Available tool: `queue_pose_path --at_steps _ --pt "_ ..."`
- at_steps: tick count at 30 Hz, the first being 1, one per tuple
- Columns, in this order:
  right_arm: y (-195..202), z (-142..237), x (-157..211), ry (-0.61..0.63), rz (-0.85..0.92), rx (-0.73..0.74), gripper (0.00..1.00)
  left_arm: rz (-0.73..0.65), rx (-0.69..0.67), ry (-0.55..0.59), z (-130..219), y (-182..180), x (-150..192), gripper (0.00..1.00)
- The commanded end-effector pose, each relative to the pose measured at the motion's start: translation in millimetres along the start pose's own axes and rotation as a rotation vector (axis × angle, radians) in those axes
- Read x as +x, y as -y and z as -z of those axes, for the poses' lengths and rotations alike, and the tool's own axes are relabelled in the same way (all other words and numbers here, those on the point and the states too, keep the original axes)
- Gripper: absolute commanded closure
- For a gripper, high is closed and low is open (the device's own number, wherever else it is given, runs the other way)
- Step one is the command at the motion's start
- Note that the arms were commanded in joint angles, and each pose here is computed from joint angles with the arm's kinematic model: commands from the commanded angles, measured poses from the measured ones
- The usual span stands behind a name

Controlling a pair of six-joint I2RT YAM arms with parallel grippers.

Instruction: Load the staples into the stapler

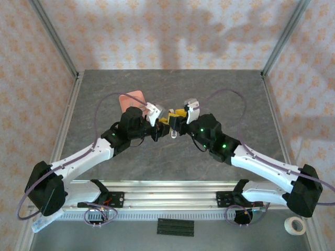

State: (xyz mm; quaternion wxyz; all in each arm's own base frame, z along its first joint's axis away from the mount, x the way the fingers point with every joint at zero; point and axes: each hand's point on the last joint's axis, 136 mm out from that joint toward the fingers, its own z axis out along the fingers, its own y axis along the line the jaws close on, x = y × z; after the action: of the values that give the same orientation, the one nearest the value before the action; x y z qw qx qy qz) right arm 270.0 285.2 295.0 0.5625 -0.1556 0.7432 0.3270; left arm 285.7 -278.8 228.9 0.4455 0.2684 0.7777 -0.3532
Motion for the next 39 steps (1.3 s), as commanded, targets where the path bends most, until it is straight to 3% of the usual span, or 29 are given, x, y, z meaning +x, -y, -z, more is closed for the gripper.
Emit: queue_pose_path --at_steps 1,7,16,28,39 --pt "16 13 -17 0.068 -0.022 0.073 0.52 0.039 -0.086 0.074 -3 -10 -22 0.88" --pt "68 28 -15 0.055 -0.138 0.249 0.39 0.124 -0.235 0.049 -24 -22 -11 0.87" --pt "136 64 19 0.005 -0.262 0.502 0.34 0.258 -0.482 -0.052 -75 -37 18 0.87" --pt "154 88 41 -0.028 -0.258 0.578 0.33 0.365 -0.686 -0.228 -139 -55 67 0.86" --pt "160 103 52 -0.044 -0.234 0.613 0.32 0.404 -0.778 -0.310 -164 -69 97 0.83"
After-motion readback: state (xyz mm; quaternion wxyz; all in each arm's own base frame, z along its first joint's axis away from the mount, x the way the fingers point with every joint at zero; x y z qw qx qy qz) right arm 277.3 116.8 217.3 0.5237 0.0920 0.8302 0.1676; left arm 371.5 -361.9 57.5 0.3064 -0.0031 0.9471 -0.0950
